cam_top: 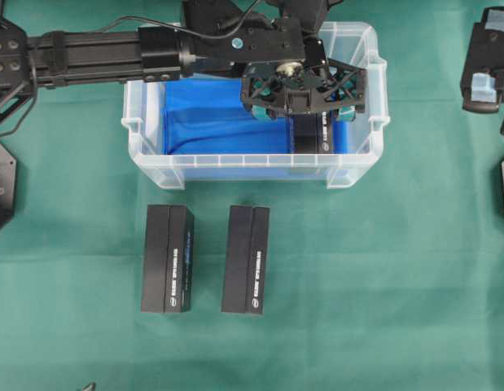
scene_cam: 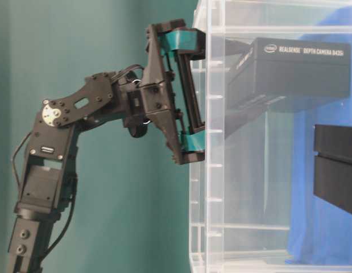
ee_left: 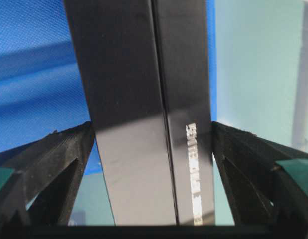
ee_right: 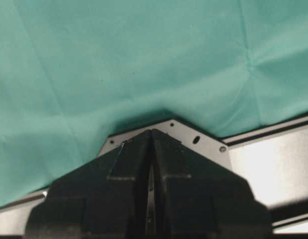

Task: Take the box out of the case with the left arm.
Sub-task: 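Lower the left gripper and close it on the right box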

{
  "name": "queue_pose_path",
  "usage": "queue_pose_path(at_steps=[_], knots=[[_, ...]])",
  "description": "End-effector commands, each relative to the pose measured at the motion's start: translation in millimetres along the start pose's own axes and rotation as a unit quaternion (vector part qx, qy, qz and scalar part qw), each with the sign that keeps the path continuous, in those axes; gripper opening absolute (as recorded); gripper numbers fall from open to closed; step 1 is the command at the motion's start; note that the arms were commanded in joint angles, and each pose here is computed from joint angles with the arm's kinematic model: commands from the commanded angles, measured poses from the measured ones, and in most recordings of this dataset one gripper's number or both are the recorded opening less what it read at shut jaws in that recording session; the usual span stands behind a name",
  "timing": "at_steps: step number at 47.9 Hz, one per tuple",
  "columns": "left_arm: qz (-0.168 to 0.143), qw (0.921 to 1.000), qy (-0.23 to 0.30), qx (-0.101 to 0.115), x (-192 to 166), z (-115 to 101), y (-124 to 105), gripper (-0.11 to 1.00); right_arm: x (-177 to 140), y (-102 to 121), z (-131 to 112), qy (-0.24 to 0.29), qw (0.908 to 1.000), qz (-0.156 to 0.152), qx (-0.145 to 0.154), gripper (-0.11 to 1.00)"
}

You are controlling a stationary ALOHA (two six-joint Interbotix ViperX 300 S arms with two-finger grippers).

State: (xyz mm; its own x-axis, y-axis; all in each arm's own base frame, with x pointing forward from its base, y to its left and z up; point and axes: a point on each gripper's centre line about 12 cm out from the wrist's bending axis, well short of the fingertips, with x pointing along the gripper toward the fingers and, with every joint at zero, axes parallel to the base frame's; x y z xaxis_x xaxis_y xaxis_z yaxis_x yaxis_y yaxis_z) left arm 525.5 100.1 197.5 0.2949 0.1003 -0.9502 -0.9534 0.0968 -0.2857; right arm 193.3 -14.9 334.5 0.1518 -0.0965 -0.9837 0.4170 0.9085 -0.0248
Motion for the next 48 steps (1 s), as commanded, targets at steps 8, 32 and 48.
queue_pose_path(at_steps=[8,32,48], knots=[[-0.01,0.9999,-0.003,0.003,-9,-2,-2,0.98,-3,0,1,-0.007,1.0,0.003,0.001,0.01],[-0.017,0.9999,0.002,0.001,-15,-8,-4,0.64,-3,0,0,-0.005,1.0,0.003,0.001,0.01],[-0.018,0.9998,0.002,0.0,-20,-8,-4,0.64,-3,0,0,-0.006,1.0,0.003,0.002,0.01]])
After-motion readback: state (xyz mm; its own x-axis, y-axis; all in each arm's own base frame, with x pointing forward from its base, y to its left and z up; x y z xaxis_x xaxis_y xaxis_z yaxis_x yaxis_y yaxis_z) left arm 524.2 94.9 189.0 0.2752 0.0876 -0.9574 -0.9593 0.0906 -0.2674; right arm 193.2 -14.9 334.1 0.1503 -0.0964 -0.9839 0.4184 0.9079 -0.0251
